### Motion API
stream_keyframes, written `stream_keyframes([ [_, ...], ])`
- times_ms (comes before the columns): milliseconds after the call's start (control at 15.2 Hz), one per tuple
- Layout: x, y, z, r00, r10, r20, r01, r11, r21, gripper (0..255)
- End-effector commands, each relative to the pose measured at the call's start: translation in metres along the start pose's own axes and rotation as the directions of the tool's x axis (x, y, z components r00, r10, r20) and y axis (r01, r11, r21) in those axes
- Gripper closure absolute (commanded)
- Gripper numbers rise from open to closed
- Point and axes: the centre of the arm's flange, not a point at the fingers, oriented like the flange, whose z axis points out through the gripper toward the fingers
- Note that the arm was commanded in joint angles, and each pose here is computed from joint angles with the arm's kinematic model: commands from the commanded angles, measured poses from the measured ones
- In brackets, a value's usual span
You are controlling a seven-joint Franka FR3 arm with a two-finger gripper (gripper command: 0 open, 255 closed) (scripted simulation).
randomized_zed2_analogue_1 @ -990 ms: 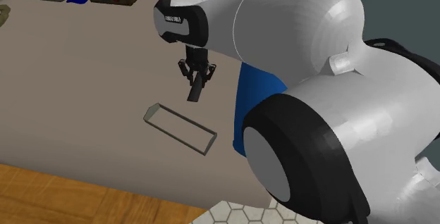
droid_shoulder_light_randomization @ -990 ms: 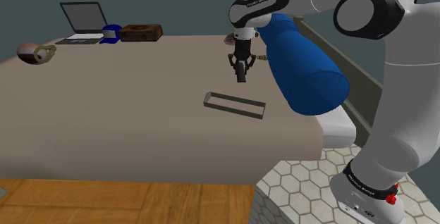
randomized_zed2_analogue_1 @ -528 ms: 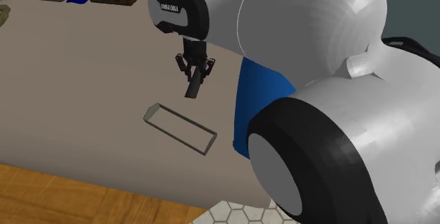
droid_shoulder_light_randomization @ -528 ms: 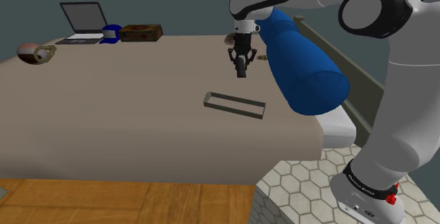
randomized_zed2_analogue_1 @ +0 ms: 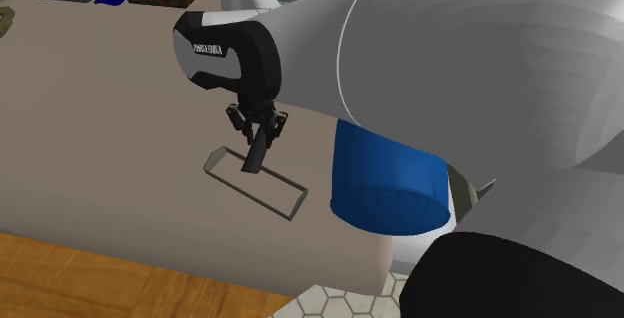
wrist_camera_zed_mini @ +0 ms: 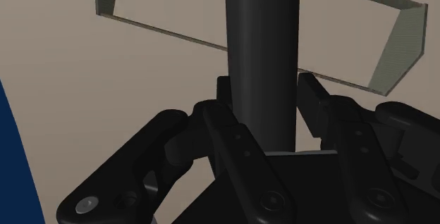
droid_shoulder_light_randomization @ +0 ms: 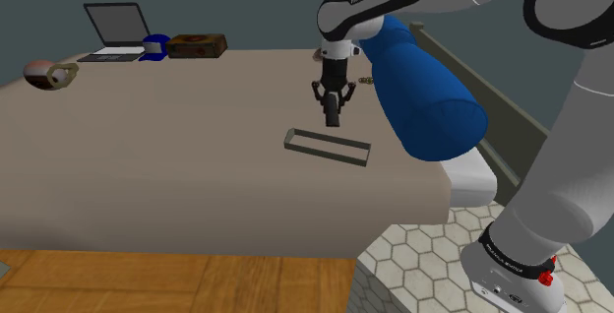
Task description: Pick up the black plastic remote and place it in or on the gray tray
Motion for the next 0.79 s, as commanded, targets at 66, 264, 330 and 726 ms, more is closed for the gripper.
stream_keyframes([
  [66, -0.037, -0.008, 0.012, 1.000, 0.001, -0.001, -0.001, 1.000, 0.000, 255],
  [264, -0.065, -0.014, 0.027, 1.000, 0.001, -0.001, -0.001, 1.000, 0.000, 255],
  [330, -0.064, -0.014, 0.032, 1.000, 0.001, -0.001, -0.001, 1.000, 0.000, 255],
  [726, -0.057, -0.012, 0.063, 1.000, 0.001, -0.001, -0.001, 1.000, 0.000, 255],
])
